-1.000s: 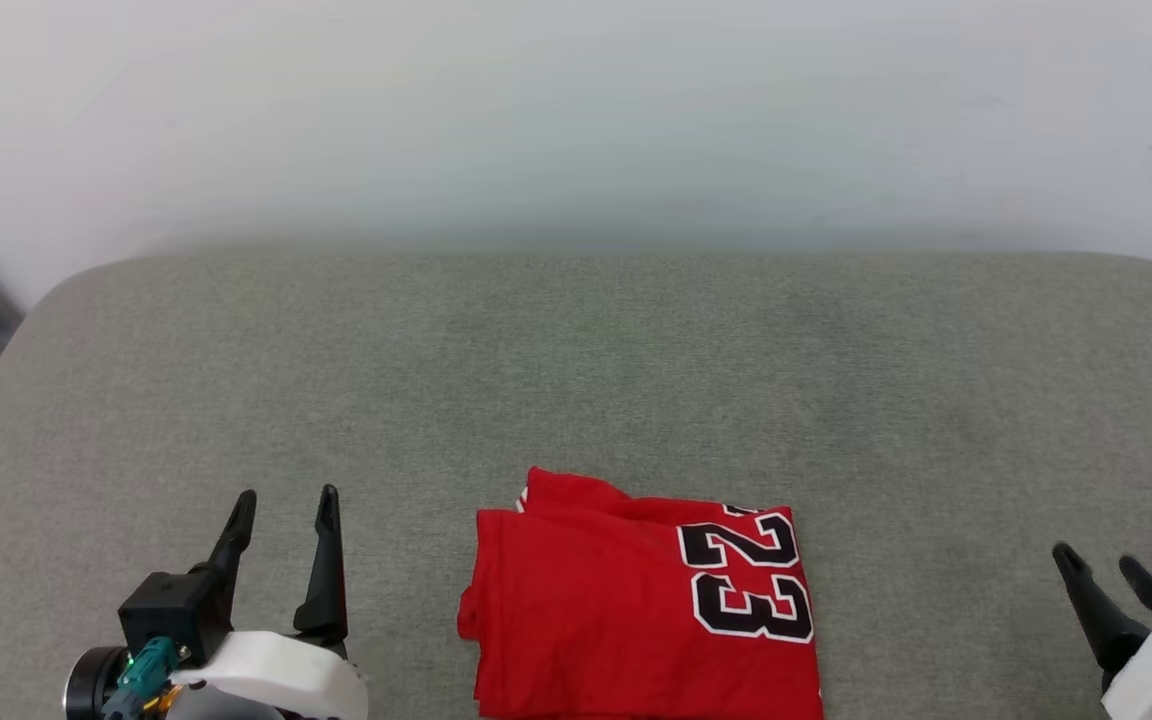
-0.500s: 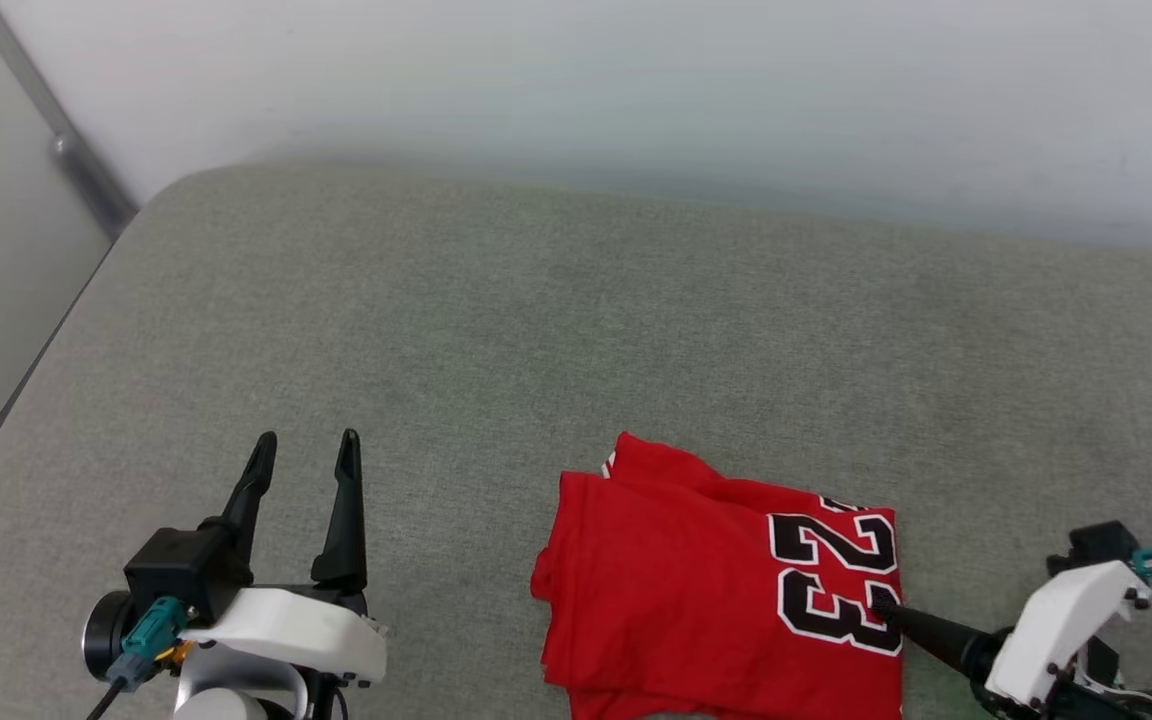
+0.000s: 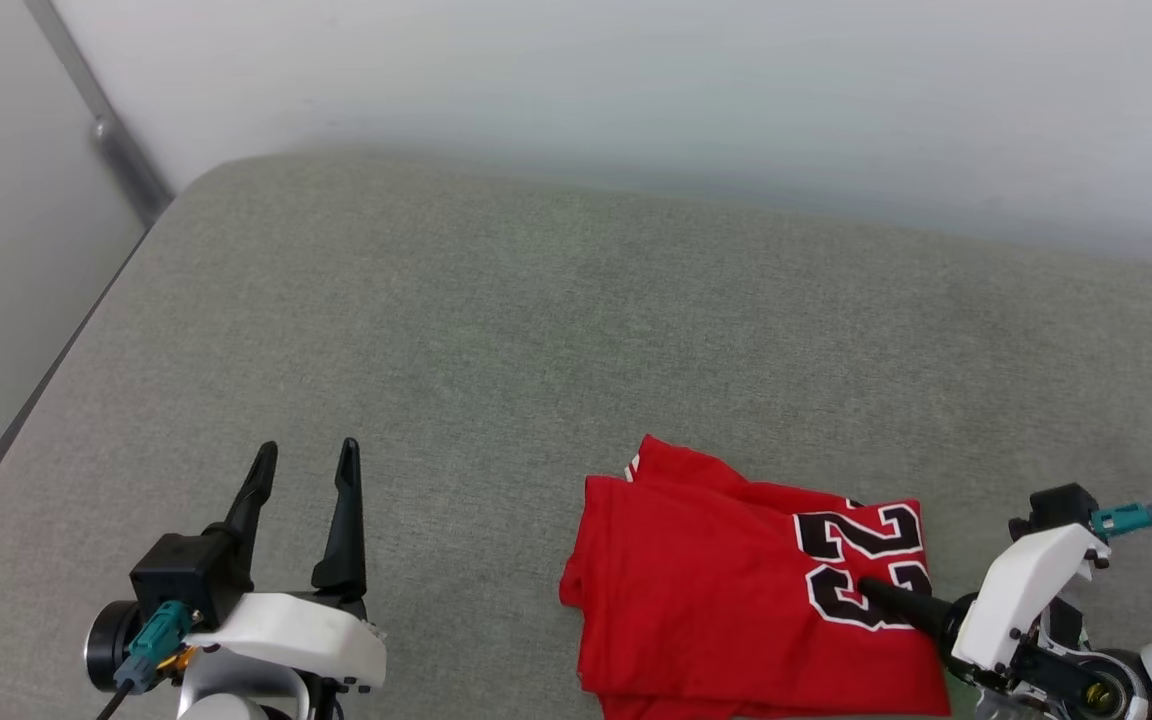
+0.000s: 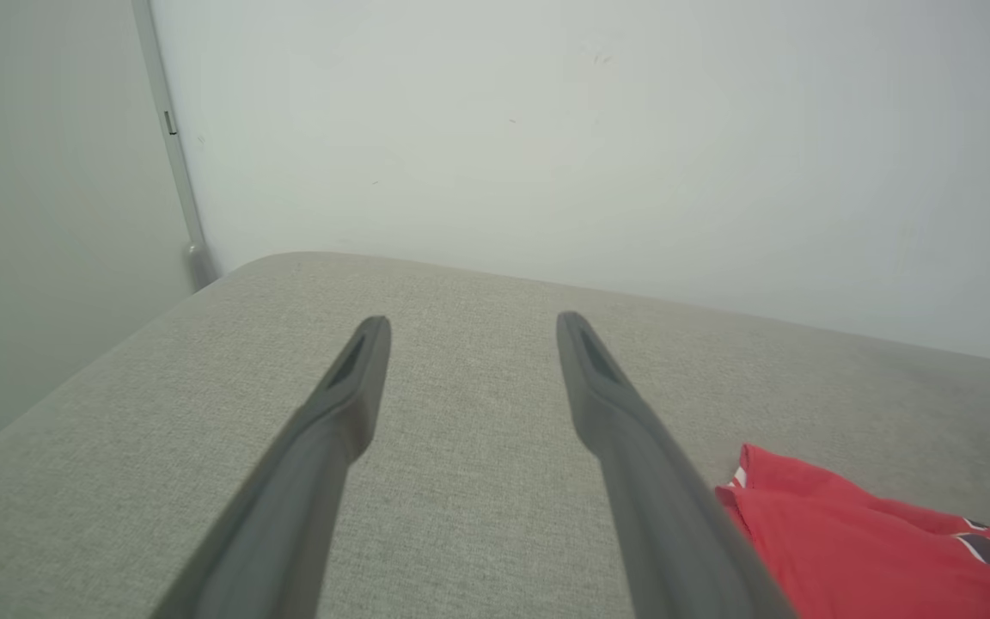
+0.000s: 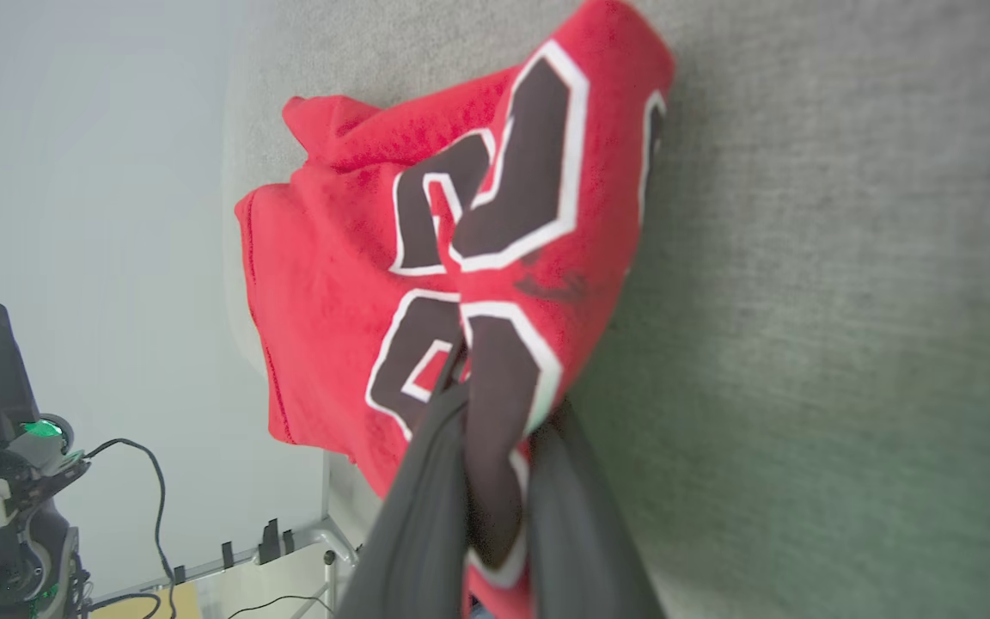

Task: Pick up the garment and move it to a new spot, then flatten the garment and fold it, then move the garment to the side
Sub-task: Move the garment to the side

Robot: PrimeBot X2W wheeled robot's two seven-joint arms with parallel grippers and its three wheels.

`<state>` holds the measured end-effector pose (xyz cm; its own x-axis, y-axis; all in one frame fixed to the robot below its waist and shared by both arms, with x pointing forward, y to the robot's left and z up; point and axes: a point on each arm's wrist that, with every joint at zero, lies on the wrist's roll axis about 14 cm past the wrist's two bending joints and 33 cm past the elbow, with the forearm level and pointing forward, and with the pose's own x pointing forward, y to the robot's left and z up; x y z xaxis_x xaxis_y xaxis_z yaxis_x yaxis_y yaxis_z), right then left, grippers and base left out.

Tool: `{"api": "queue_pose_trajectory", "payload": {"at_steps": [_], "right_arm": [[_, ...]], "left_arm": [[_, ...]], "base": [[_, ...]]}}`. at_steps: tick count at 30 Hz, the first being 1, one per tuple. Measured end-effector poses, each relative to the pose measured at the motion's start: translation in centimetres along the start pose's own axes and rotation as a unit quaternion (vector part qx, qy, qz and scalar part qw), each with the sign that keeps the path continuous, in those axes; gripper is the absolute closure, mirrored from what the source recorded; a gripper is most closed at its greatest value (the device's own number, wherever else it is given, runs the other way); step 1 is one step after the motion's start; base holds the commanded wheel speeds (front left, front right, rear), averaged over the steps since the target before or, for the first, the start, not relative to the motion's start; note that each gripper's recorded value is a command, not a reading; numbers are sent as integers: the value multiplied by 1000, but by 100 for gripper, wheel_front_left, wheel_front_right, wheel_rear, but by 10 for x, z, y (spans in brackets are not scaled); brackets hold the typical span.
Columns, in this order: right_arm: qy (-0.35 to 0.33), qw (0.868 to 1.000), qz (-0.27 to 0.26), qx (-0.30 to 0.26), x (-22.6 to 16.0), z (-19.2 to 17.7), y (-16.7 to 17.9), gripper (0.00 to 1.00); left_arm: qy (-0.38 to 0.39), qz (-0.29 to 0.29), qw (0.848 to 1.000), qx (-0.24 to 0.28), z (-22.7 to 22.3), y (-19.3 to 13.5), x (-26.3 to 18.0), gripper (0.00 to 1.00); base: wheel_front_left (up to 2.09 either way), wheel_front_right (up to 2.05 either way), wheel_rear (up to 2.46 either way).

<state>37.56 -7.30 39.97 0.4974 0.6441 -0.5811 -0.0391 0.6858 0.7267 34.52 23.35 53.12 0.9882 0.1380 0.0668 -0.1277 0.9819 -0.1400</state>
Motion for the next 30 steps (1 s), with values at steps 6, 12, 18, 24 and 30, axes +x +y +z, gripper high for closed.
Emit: {"api": "queue_pose_trajectory", "payload": {"at_steps": [6, 12, 18, 24, 30], "right_arm": [[-42, 990, -72, -115, -30, 21, -21, 100], [-89, 961, -188, -184, -79, 49, -72, 100], [-131, 932, -273, -198, -128, 67, -108, 100], [-176, 898, -351, -201, -177, 92, -142, 100], [-215, 849, -436, -208, -228, 128, -183, 100]], "left_arm": [[-4, -25, 1000, -3, 2, -16, 3, 0], [-3, -86, 996, -13, -1, -58, 15, 0], [1, -170, 985, -29, -6, -118, 34, 0], [-1, -262, 964, -39, -10, -185, 58, 0], [28, -331, 943, -34, -39, -229, 81, 0]], "base": [[0, 0, 0], [0, 0, 0], [0, 0, 0], [0, 0, 0], [0, 0, 0]]}}
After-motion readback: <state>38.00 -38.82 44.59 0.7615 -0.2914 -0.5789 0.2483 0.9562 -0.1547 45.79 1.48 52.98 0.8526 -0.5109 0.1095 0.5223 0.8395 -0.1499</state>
